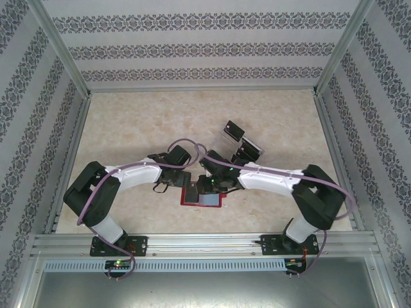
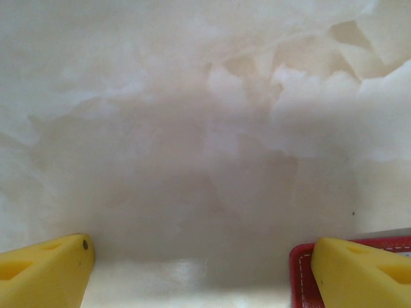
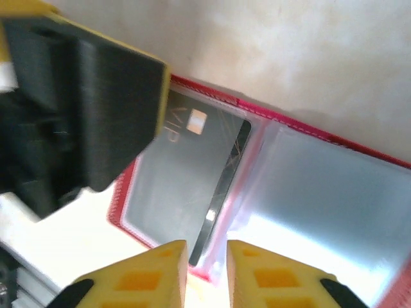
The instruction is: Put the credit cards into the card holder
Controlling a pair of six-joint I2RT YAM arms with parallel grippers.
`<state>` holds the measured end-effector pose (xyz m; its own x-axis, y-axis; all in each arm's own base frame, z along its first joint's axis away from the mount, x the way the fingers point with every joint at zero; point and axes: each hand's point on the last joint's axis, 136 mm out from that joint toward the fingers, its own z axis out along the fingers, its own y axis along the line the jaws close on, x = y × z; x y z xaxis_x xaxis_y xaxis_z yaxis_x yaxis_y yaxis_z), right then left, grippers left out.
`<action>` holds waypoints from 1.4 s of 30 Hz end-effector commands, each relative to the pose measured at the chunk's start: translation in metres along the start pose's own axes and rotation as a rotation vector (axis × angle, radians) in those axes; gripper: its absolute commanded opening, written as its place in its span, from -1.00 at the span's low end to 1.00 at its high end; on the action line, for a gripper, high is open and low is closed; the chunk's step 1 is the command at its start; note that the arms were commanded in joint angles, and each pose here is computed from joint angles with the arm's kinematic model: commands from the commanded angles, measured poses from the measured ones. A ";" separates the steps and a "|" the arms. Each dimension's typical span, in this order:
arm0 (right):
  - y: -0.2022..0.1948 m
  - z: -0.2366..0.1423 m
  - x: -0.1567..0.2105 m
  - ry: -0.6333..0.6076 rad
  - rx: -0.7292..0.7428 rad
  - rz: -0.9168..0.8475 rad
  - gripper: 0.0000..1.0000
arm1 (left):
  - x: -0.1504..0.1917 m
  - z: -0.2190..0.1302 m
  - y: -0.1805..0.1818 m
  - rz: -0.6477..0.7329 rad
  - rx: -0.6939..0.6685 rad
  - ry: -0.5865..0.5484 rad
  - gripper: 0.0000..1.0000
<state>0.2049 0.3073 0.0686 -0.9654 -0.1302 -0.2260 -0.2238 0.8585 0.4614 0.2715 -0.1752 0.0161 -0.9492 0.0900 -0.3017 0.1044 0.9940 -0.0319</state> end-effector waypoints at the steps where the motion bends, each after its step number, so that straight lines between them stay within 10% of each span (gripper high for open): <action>1: -0.028 -0.015 0.002 -0.022 0.088 0.028 -0.31 | 0.015 0.002 0.009 0.035 -0.045 0.043 0.78; 42: -0.003 0.026 0.007 0.039 -0.043 0.062 -0.09 | 0.017 0.006 0.007 0.021 -0.026 0.039 0.78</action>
<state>0.2020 0.3015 0.0294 -0.9837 -0.0984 -0.1505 -0.1574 0.8760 0.4559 0.2716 -0.1753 0.0161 -0.9475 0.0888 -0.3071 0.1044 0.9939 -0.0349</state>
